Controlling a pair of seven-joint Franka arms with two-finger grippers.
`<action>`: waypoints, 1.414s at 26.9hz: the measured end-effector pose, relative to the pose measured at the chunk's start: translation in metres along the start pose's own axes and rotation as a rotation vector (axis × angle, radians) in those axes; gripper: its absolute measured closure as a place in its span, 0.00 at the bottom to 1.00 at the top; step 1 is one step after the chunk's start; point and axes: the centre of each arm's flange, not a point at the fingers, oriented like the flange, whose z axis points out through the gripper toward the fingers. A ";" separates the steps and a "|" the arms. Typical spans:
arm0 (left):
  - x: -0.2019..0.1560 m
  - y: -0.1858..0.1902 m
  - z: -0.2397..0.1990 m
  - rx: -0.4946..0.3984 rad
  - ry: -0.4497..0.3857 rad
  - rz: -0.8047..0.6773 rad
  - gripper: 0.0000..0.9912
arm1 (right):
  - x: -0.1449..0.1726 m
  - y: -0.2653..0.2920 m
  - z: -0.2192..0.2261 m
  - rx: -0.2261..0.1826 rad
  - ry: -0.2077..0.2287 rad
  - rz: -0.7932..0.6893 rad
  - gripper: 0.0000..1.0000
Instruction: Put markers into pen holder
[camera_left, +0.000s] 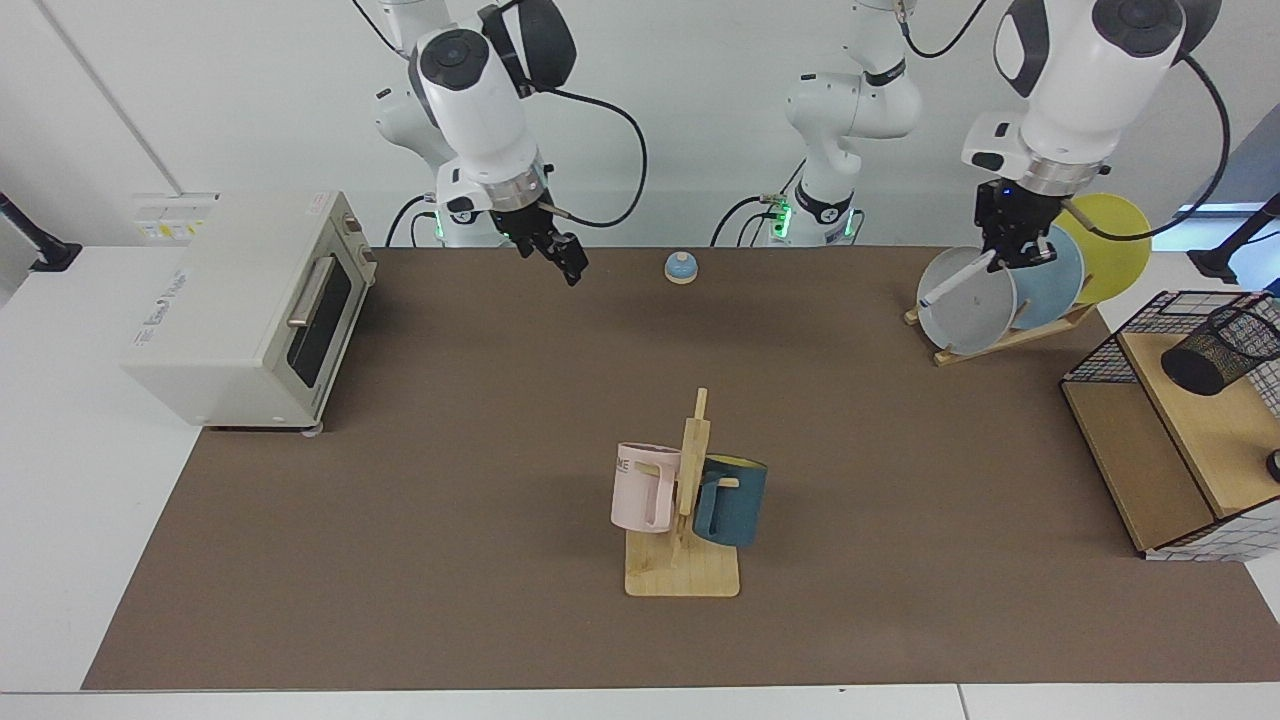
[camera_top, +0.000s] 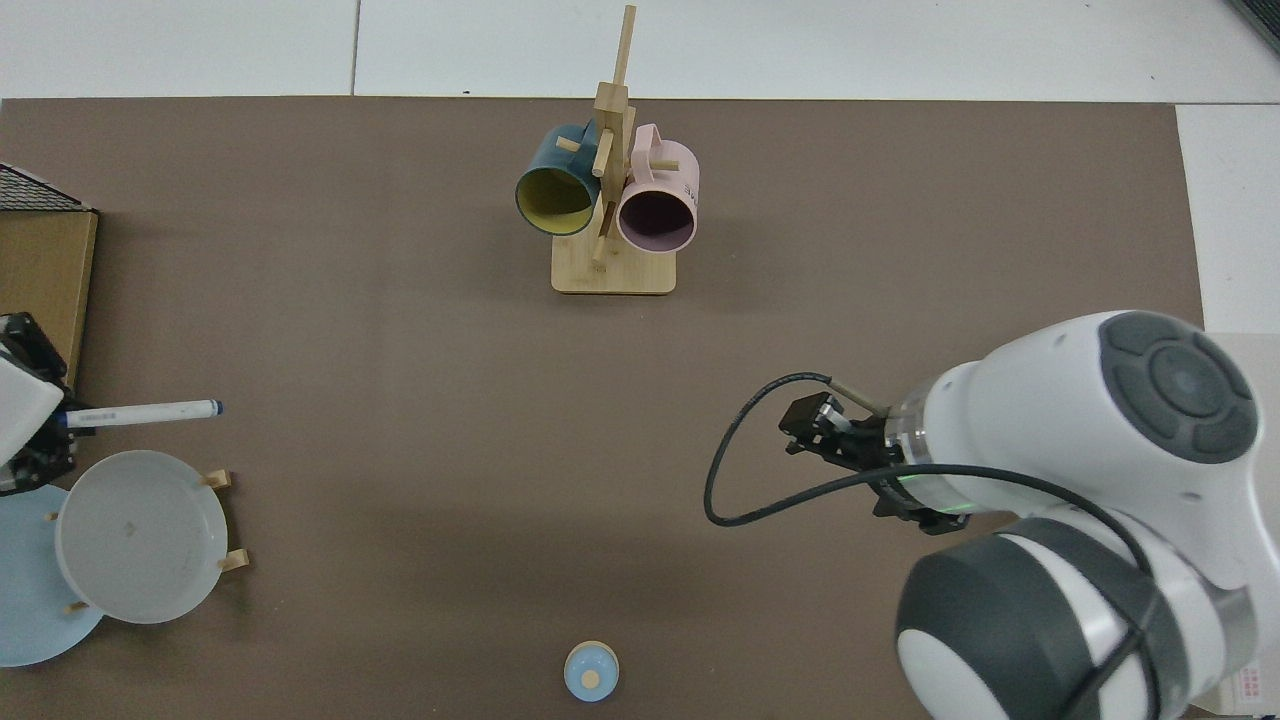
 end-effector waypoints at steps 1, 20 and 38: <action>-0.011 -0.003 0.001 0.006 -0.013 -0.014 0.84 | 0.007 0.009 -0.007 -0.001 0.010 -0.036 0.00; -0.166 -0.042 0.001 0.170 -0.295 -0.083 0.84 | 0.084 0.128 -0.119 -0.111 0.212 -0.508 0.00; -0.183 -0.101 -0.019 0.239 -0.533 0.144 0.84 | 0.120 0.134 -0.160 -0.163 0.166 -0.629 0.00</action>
